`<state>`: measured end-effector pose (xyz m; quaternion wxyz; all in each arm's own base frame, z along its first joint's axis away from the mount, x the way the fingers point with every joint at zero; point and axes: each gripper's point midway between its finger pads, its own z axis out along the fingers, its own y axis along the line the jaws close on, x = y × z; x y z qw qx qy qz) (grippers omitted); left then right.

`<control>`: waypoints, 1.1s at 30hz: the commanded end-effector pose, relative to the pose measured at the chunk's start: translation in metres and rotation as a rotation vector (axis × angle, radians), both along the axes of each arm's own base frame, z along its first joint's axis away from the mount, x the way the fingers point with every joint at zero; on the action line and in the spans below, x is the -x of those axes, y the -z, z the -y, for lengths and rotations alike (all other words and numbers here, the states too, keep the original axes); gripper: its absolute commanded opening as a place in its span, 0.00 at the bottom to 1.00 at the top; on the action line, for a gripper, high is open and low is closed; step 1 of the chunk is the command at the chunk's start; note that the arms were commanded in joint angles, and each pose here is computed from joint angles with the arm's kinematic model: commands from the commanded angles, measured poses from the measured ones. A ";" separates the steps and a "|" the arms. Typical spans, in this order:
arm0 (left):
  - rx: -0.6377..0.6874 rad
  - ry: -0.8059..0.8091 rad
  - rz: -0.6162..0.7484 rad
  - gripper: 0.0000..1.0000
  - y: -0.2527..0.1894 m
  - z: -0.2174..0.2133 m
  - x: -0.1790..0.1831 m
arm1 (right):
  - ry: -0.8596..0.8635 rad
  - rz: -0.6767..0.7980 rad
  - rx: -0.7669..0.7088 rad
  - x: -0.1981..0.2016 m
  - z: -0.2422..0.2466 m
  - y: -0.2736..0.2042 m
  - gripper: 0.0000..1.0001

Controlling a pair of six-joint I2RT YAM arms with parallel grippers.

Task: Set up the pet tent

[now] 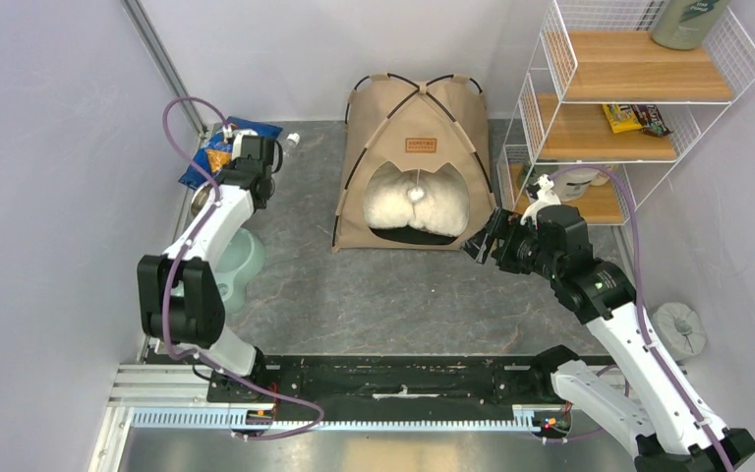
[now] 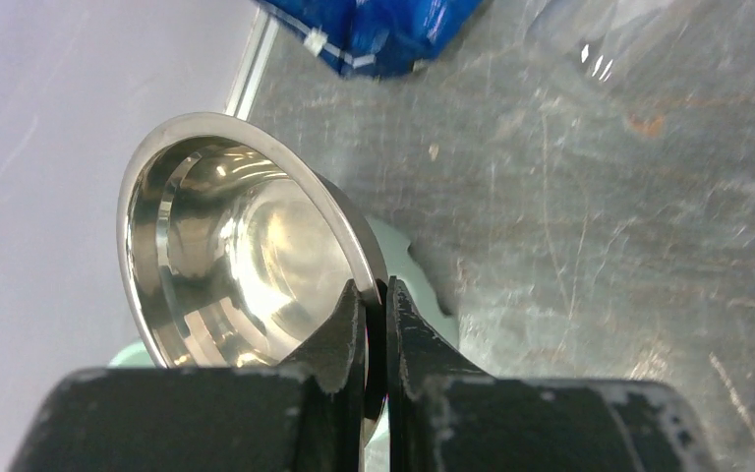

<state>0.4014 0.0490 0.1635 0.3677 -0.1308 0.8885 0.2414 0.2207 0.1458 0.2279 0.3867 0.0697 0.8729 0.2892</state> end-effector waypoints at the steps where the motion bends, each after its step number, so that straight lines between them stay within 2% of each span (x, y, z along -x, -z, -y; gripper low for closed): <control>1: 0.042 -0.052 -0.044 0.02 0.022 -0.001 0.031 | 0.002 0.055 -0.049 0.007 0.000 -0.031 0.90; 14: 0.019 -0.123 -0.221 0.04 0.076 -0.005 0.051 | 0.022 0.059 -0.084 0.019 0.005 -0.036 0.90; 16: 0.018 -0.134 -0.235 0.11 0.081 -0.006 0.054 | 0.022 0.066 -0.084 0.020 0.006 -0.039 0.90; 19: 0.010 -0.141 -0.238 0.28 0.081 -0.007 0.054 | 0.015 0.072 -0.079 0.022 0.006 -0.040 0.90; 23: 0.012 -0.139 -0.214 0.45 0.073 -0.007 0.052 | 0.009 0.070 -0.076 0.024 0.006 -0.040 0.90; 29: 0.089 -0.062 -0.155 0.51 0.052 0.007 0.041 | 0.009 0.086 -0.080 0.026 0.008 -0.045 0.90; 33: 0.198 0.097 -0.070 0.54 0.023 0.034 0.019 | 0.012 0.092 -0.072 0.025 0.009 -0.044 0.91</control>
